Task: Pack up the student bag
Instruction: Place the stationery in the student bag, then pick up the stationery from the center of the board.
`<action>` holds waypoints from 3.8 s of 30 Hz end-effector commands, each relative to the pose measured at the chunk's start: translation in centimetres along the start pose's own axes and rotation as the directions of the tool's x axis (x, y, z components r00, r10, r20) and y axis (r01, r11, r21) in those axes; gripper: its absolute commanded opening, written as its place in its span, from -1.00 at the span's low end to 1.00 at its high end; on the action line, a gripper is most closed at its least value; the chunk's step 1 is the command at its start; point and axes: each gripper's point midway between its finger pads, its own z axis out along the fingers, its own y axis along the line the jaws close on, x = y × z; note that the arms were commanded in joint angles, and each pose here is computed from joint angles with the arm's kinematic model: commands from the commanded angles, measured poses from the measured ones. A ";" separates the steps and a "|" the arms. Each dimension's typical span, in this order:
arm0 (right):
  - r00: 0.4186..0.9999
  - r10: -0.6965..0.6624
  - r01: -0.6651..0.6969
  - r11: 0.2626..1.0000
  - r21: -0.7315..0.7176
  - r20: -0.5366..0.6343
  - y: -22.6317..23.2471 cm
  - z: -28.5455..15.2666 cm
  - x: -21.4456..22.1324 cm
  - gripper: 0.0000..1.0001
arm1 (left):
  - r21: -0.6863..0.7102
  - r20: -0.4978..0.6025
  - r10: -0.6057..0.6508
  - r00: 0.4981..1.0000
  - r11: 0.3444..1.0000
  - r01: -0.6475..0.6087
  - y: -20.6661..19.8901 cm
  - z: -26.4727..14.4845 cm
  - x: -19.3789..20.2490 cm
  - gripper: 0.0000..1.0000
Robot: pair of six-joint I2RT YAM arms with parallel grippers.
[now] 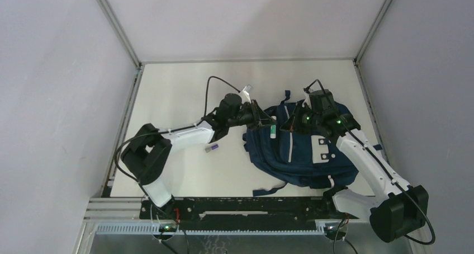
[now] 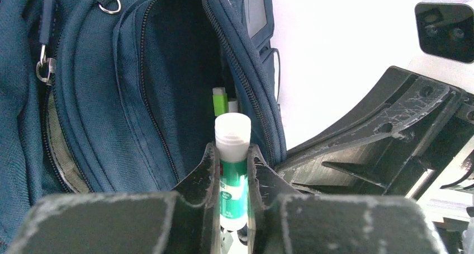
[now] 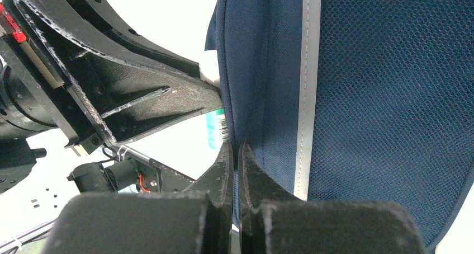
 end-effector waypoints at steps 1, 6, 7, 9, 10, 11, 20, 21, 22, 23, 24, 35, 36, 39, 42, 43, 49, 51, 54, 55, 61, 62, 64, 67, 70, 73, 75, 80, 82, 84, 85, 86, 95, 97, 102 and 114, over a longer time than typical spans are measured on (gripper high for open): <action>0.999 -0.023 0.028 0.994 -0.103 0.043 2.9 -1.4 -1.0 -1.00 | 0.051 0.006 0.005 1.000 0.999 -0.005 -1.1 0.3 -0.5 -1.00; 0.999 -0.024 0.028 0.994 -0.104 0.041 2.9 -1.3 -1.0 -1.00 | 0.059 -0.013 -0.003 1.000 0.998 0.003 -1.2 1.1 -0.4 -1.00; 0.999 -0.024 0.029 0.994 -0.103 0.042 2.9 -1.3 -1.0 -1.00 | 0.057 -0.016 -0.004 1.000 0.998 0.005 -1.2 1.3 -0.3 -1.00; 0.999 -0.024 0.028 0.994 -0.101 0.040 2.9 -1.3 -1.0 -1.00 | 0.056 -0.022 -0.007 1.000 0.998 0.009 -1.1 1.4 -0.1 -1.00; 0.999 -0.024 0.028 0.995 -0.099 0.041 2.8 -1.3 -1.0 -1.00 | 0.055 -0.025 -0.009 1.000 0.998 0.010 -1.0 1.5 -0.1 -1.00; 0.999 -0.024 0.028 0.995 -0.098 0.038 2.8 -1.3 -0.9 -1.00 | 0.053 -0.026 -0.010 1.000 0.999 0.011 -0.9 1.5 -0.1 -1.00; 0.999 -0.023 0.026 0.995 -0.101 0.033 2.8 -1.1 -0.9 -1.00 | 0.062 -0.044 -0.009 0.999 0.998 0.011 -1.1 1.9 0.1 -0.85; 0.999 -0.023 0.026 0.995 -0.100 0.033 2.8 -1.0 -1.0 -1.00 | 0.062 -0.045 -0.010 0.999 0.998 0.012 -1.1 2.0 0.1 -0.83; 0.999 -0.024 0.027 0.995 -0.101 0.032 2.8 -1.0 -0.9 -1.00 | 0.062 -0.046 -0.011 0.999 0.998 0.013 -1.1 2.0 0.1 -0.82; 0.999 -0.022 0.025 0.995 -0.101 0.031 2.8 -1.0 -0.9 -1.00 | 0.062 -0.047 -0.011 0.999 0.998 0.014 -1.0 2.0 0.2 -0.81; 0.999 -0.023 0.027 0.994 -0.101 0.032 2.8 -1.1 -0.9 -1.00 | 0.065 -0.050 -0.010 0.999 0.998 0.013 -1.1 2.0 0.2 -0.79; 0.999 -0.024 0.027 0.994 -0.102 0.033 2.9 -1.0 -1.0 -1.00 | 0.062 -0.050 -0.004 0.999 0.998 0.008 -1.2 1.9 0.2 -0.23; 0.999 -0.024 0.028 0.994 -0.102 0.031 2.9 -1.0 -0.9 -1.00 | 0.059 -0.049 -0.002 0.999 0.998 0.005 -1.1 1.9 0.2 -0.20; 0.999 -0.024 0.027 0.995 -0.101 0.030 2.8 -1.0 -0.9 -1.00 | 0.058 -0.049 0.004 0.999 0.998 -0.002 -1.2 1.7 0.2 -0.15; 0.999 -0.026 0.029 0.995 -0.099 0.028 2.8 -1.0 -0.8 -1.00 | 0.064 -0.057 0.010 0.998 0.998 -0.007 -1.8 1.0 0.3 -0.22; 0.999 -0.026 0.029 0.995 -0.094 0.028 2.7 -1.0 -0.8 -1.00 | 0.055 -0.064 0.021 0.998 0.998 -0.017 -2.0 0.5 0.5 -0.26; 0.999 -0.029 0.032 0.996 -0.084 0.039 2.5 -1.0 -1.0 -1.00 | -0.238 -0.083 0.173 0.982 0.953 -0.188 2.8 -5.9 1.0 -0.23; 0.999 -0.031 0.035 0.996 -0.088 0.038 2.6 -0.9 -1.0 -1.00 | -0.355 -0.087 0.176 0.981 0.914 -0.195 6.3 -9.0 0.7 -0.19; 0.999 -0.036 0.039 0.995 -0.089 0.035 2.7 -0.7 -1.0 -1.00 | -0.535 -0.099 0.199 0.975 0.816 -0.221 10.9 -13.9 0.5 -0.15; 0.999 -0.038 0.041 0.995 -0.090 0.033 2.7 -0.6 -1.0 -1.00 | -0.607 -0.119 0.222 0.968 0.755 -0.248 12.3 -15.8 0.3 -0.07; 0.999 -0.047 0.049 0.995 -0.086 0.026 2.6 -0.3 -0.9 -1.00 | -0.822 -0.227 0.220 0.949 0.479 -0.308 18.5 -22.5 0.5 0.15; 0.999 -0.047 0.049 0.995 -0.087 0.025 2.6 -0.2 -0.9 -1.00 | -0.827 -0.242 0.212 0.947 0.465 -0.316 18.9 -22.6 0.5 0.15; 0.999 -0.047 0.049 0.995 -0.090 0.022 2.7 -0.1 -0.9 -1.00 | -0.840 -0.264 0.189 0.946 0.438 -0.322 19.7 -22.5 0.6 0.16; 0.999 -0.050 0.052 0.995 -0.085 0.019 2.6 -0.1 -0.8 -1.00 | -0.845 -0.268 0.184 0.946 0.426 -0.323 20.4 -21.6 0.1 0.17; 0.999 -0.051 0.053 0.995 -0.083 0.018 2.5 -0.1 -0.8 -1.00 | -0.858 -0.276 0.176 0.945 0.398 -0.325 21.4 -20.8 -0.4 0.17; 0.999 -0.050 0.051 0.995 -0.081 0.015 2.5 -0.1 -0.7 -1.00 | -0.853 -0.286 0.171 0.943 0.404 -0.331 22.0 -19.7 -0.8 0.15; 0.999 -0.050 0.051 0.996 -0.077 0.014 2.4 -0.1 -0.7 -1.00 | -0.837 -0.290 0.166 0.943 0.433 -0.334 21.8 -18.8 -0.8 0.14; 0.999 -0.049 0.051 0.995 -0.084 0.021 2.6 -0.1 -0.9 -1.00 | -0.834 -0.299 0.167 0.940 0.433 -0.342 22.2 -18.2 -1.1 0.13; 0.999 -0.047 0.049 0.995 -0.092 0.020 2.8 0.0 -0.9 -1.00 | -0.833 -0.309 0.167 0.936 0.427 -0.351 22.4 -18.0 -1.2 0.12; 0.999 -0.046 0.048 0.994 -0.095 0.018 2.8 0.2 -0.9 -1.00 | -0.838 -0.313 0.161 0.936 0.418 -0.352 22.8 -17.8 -1.3 0.09; 0.999 -0.046 0.047 0.994 -0.095 0.018 2.9 0.2 -0.9 -1.00 | -0.839 -0.312 0.157 0.937 0.417 -0.349 22.9 -17.6 -1.3 0.08; 0.999 -0.044 0.046 0.994 -0.094 0.016 2.8 0.3 -0.9 -1.00 | -0.838 -0.312 0.155 0.937 0.421 -0.348 22.9 -17.5 -1.2 0.07; 0.999 -0.047 0.049 0.994 -0.097 0.024 2.9 0.1 -1.0 -1.00 | -0.825 -0.306 0.134 0.943 0.457 -0.333 23.0 -16.8 -0.6 -0.44; 0.999 -0.048 0.050 0.994 -0.098 0.023 2.9 0.0 -0.9 -1.00 | -0.815 -0.291 0.144 0.946 0.481 -0.323 22.1 -16.7 -0.7 -0.76; 0.998 -0.045 0.048 0.994 -0.099 0.034 3.0 -0.2 -1.1 -1.00 | -0.678 -0.284 0.208 0.936 0.647 -0.349 17.5 -15.1 -0.3 -0.89; 0.998 -0.044 0.048 0.993 -0.112 0.034 3.3 -0.7 -0.9 -1.00 | 0.036 -0.190 0.236 0.953 0.972 -0.233 -2.6 -5.9 1.9 -0.97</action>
